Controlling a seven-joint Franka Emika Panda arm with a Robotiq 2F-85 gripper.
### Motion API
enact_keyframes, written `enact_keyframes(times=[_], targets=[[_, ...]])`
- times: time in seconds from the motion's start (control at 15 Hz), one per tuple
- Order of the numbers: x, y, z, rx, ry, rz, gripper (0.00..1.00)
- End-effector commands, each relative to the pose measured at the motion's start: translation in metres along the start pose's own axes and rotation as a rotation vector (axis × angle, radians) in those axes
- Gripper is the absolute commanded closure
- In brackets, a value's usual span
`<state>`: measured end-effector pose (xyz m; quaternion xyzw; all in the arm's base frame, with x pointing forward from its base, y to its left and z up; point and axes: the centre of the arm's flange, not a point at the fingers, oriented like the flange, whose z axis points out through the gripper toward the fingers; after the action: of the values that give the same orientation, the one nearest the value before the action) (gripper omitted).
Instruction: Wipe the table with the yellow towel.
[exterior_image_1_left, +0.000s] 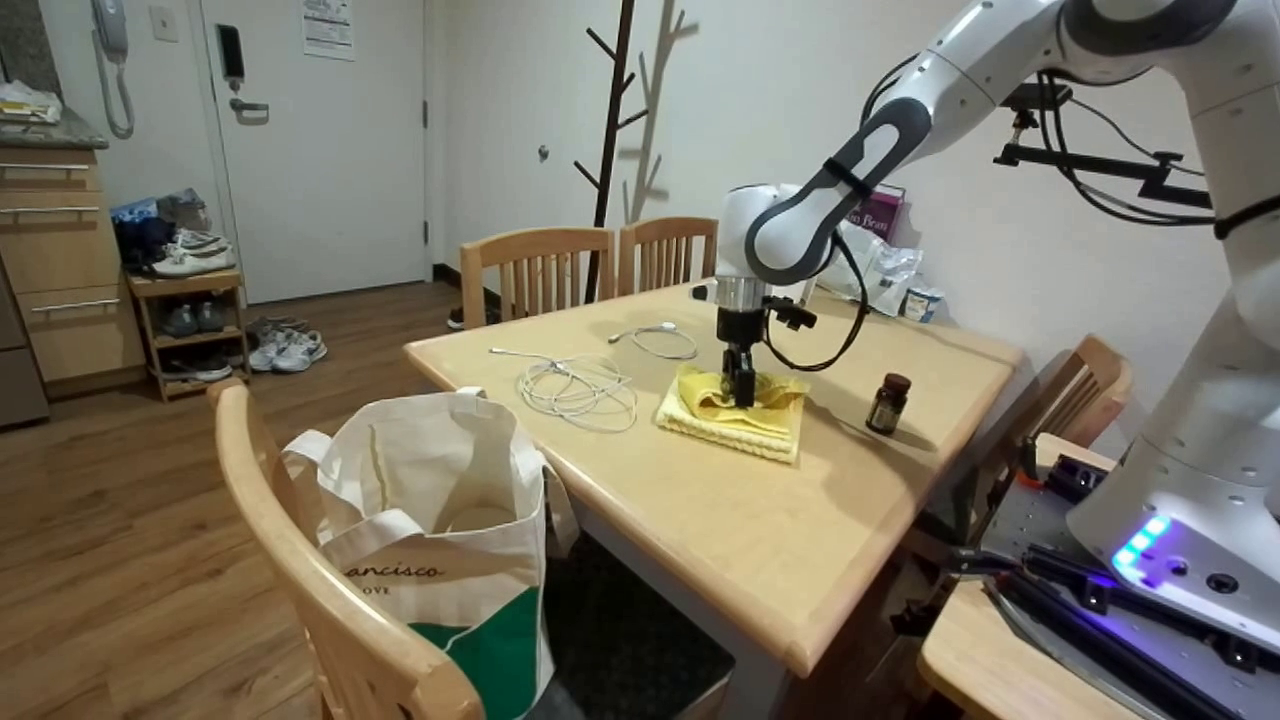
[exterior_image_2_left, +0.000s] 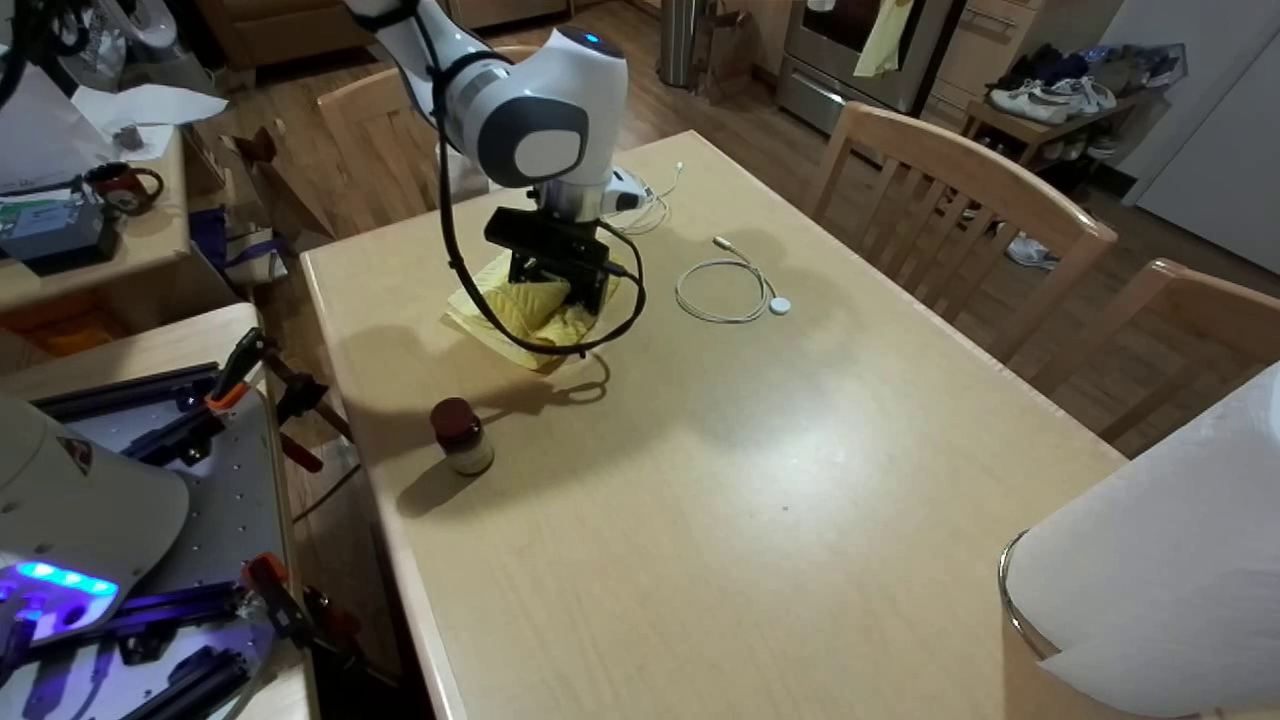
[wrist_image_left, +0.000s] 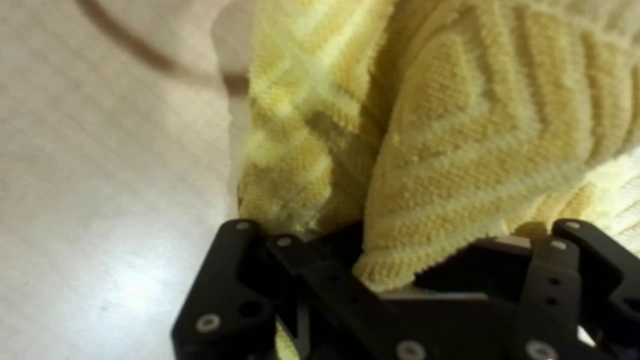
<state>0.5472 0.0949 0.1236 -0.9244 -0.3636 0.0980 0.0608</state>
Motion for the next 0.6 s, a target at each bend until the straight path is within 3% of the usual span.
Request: enact_keyframes(times=[0.0,0.27,0.33,0.53], targets=[[-0.005,-0.009,0.001,-0.015,-0.031,-0.015,0.94],[-0.008,-0.011,-0.012,0.008,-0.020,-0.010,0.91],[-0.009,-0.013,-0.020,0.001,-0.009,-0.009,0.67],[-0.017,-0.018,-0.061,-0.024,0.035,-0.015,0.58]])
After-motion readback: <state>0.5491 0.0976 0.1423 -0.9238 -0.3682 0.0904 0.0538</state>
